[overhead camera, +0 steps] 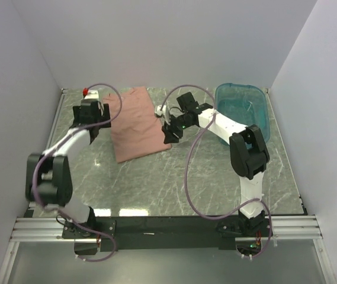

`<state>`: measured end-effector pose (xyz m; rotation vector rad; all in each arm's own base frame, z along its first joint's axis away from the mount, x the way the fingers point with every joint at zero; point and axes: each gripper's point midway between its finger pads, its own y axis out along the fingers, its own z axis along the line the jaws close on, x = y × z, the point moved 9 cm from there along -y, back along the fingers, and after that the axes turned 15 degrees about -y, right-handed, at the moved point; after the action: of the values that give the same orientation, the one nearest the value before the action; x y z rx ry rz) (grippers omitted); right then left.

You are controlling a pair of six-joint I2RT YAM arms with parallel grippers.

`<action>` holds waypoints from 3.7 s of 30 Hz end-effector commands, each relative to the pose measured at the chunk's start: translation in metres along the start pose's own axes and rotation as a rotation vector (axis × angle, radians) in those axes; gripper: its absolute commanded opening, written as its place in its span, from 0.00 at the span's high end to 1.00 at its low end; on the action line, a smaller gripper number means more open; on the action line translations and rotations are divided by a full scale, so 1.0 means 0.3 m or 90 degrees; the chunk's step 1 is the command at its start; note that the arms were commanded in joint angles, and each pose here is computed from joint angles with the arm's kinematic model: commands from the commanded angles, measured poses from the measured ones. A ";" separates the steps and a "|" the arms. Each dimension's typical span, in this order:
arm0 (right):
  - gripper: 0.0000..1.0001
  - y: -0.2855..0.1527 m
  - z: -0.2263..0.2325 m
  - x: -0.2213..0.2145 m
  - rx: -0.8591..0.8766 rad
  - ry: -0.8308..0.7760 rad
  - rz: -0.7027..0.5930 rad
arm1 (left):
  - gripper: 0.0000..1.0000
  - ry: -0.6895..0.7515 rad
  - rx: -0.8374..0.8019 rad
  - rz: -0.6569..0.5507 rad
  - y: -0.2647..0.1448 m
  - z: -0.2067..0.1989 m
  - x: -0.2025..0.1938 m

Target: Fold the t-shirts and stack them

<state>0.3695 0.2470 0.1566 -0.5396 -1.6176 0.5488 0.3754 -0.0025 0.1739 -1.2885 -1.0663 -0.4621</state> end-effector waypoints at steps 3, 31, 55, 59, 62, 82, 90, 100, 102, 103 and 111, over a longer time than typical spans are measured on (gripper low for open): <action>0.42 -0.139 0.041 0.067 -0.021 -0.188 -0.019 | 0.01 0.050 -0.265 -0.123 -0.179 -0.049 0.090; 0.21 -0.185 0.118 -0.020 -0.008 -0.340 -0.026 | 0.22 0.682 -0.434 -0.034 -0.244 -0.069 -0.449; 0.29 0.190 0.106 -0.118 -0.114 -0.599 0.177 | 0.87 0.677 -0.422 -0.034 -0.226 -0.072 -0.459; 0.53 0.225 0.115 -0.154 -0.094 -0.605 0.189 | 0.88 0.673 -0.428 -0.040 -0.233 -0.071 -0.459; 0.74 0.227 0.121 -0.154 -0.096 -0.613 0.178 | 0.90 0.672 -0.437 -0.040 -0.235 -0.072 -0.463; 1.00 -0.011 0.398 -0.137 0.018 -0.549 0.052 | 1.00 0.717 -0.643 -0.002 -0.468 -0.105 -0.583; 1.00 -0.163 0.574 -0.109 0.060 -0.487 0.027 | 1.00 0.724 -0.774 0.091 -0.659 -0.154 -0.624; 1.00 -0.218 0.462 0.075 -0.006 -0.433 0.000 | 1.00 0.707 -0.749 -0.009 -0.723 -0.162 -0.505; 1.00 -0.223 0.397 0.144 -0.047 -0.422 -0.014 | 1.00 0.693 -0.714 -0.031 -0.677 -0.156 -0.426; 1.00 -0.198 0.369 0.145 -0.044 -0.411 -0.007 | 1.00 0.687 -0.718 -0.027 -0.656 -0.158 -0.409; 1.00 -0.087 0.078 0.258 -0.135 -0.317 -0.021 | 1.00 0.615 -0.640 -0.093 -0.427 -0.115 -0.223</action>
<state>0.3048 0.2573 0.2178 -0.4897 -2.2087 0.6551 0.2257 -0.0938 0.1744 -1.5571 0.0400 -1.5539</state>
